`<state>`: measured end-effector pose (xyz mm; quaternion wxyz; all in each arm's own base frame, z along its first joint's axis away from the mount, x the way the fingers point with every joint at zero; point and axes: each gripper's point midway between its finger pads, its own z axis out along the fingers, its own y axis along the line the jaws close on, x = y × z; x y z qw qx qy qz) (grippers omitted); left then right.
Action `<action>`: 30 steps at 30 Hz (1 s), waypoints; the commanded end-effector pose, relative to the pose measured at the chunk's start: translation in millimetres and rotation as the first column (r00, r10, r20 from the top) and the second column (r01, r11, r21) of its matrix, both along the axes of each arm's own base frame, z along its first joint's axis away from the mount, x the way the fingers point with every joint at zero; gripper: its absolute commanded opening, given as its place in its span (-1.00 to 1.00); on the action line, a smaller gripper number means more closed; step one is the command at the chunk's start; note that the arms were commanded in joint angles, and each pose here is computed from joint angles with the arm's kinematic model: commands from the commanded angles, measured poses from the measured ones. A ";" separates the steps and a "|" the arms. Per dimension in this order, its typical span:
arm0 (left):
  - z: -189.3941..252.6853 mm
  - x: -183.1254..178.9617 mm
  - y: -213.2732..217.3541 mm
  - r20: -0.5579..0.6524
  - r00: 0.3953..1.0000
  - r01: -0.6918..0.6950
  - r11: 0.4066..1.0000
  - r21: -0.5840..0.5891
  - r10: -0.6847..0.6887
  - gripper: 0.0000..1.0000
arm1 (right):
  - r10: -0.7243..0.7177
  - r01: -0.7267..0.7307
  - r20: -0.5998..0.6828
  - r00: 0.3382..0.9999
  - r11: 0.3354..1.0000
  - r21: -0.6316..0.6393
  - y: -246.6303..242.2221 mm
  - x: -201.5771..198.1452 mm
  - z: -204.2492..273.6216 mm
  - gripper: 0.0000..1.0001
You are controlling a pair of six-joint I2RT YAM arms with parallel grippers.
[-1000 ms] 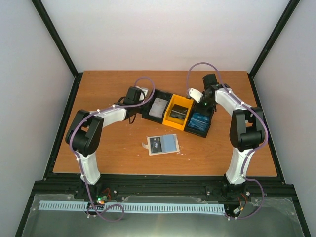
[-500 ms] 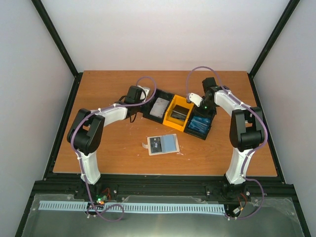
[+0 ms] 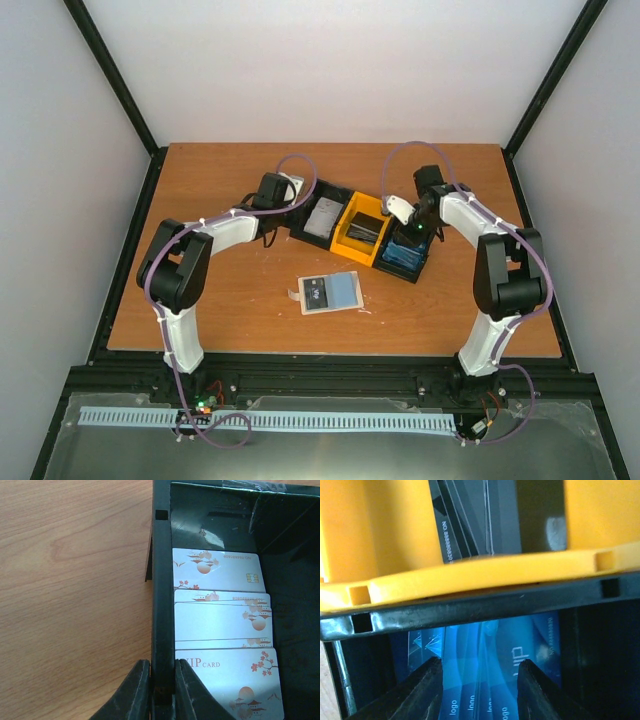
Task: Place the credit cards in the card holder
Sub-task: Pick up the credit card from the storage box.
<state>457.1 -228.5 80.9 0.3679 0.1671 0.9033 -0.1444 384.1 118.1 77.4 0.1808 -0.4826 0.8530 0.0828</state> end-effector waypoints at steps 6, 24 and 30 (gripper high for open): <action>2.4 4.8 -12.0 -0.006 0.999 0.036 0.999 -0.041 -0.037 -0.77 | -0.049 0.046 -0.053 0.997 0.997 -0.054 -10.8 -4.5 -23.5 -0.12; 1.2 2.9 -11.5 -0.006 0.999 0.049 0.998 -0.030 -0.050 -0.78 | -0.074 0.076 0.018 0.997 0.984 -0.160 -22.3 15.7 -45.8 -0.15; 1.2 2.8 -12.7 -0.007 0.998 0.054 0.998 -0.034 -0.055 -0.78 | -0.055 0.054 0.000 0.999 0.990 -0.131 -17.2 9.1 -46.7 -0.09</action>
